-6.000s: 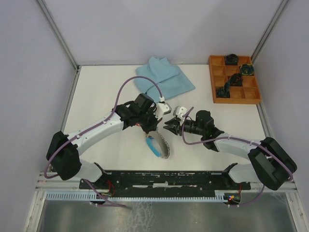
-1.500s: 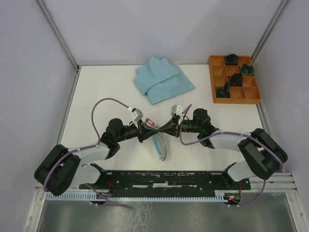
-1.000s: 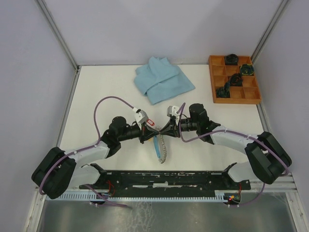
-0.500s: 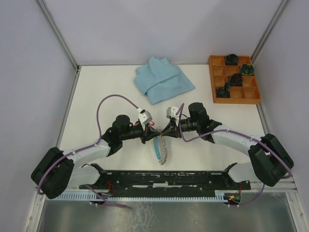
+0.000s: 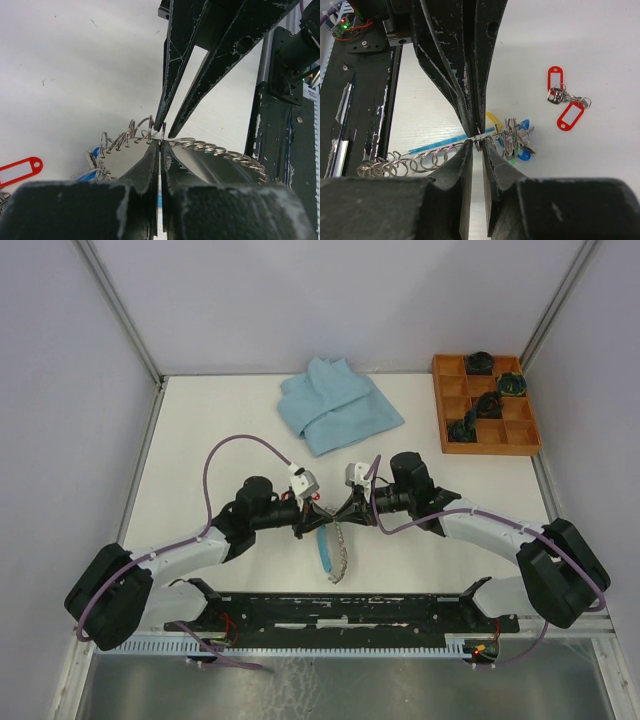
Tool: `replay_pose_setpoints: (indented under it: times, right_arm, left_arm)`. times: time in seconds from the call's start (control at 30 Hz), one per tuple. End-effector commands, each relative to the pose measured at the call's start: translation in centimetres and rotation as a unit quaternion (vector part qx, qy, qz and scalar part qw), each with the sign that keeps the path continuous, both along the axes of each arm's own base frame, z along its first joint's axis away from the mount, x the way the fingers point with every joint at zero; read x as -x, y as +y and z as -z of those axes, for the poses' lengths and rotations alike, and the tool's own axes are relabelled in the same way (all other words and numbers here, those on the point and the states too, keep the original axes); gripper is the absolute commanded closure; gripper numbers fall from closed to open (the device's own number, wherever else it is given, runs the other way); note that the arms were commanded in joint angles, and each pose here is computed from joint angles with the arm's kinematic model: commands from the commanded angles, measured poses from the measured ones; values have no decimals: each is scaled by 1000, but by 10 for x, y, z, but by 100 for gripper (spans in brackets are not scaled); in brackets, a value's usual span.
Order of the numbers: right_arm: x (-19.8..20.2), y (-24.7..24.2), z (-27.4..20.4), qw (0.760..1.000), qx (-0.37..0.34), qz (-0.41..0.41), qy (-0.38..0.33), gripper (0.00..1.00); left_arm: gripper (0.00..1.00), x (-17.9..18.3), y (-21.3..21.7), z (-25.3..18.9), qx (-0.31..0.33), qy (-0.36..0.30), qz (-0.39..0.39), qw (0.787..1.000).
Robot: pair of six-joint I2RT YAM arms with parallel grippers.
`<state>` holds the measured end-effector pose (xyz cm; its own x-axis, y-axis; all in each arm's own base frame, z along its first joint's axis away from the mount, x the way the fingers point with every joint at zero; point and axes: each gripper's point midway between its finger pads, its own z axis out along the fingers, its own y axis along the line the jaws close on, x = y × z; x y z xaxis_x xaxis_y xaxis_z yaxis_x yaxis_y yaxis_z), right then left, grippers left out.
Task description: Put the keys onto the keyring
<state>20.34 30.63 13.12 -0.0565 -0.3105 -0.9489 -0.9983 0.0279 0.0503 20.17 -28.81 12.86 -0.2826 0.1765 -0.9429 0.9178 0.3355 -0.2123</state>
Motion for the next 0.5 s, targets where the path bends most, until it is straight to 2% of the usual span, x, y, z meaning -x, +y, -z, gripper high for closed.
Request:
replay_pose_setpoints:
  times: [0.0, 0.17, 0.4, 0.47]
  right_arm:
    - [-3, 10, -27, 999, -29, -18, -33, 80]
    - [-3, 11, -25, 999, -27, -19, -30, 84]
    - [-4, 3, -16, 999, 5, -13, -40, 99]
    - [-5, 0, -17, 999, 9, -9, -50, 99]
  left_arm:
    - [97, -12, -9, -25, 13, -56, 7, 998]
    - [97, -12, -10, -25, 11, -56, 9, 998]
    - [97, -18, -5, -25, 11, -61, -19, 998]
    - [93, -19, -2, -23, 16, -60, -33, 998]
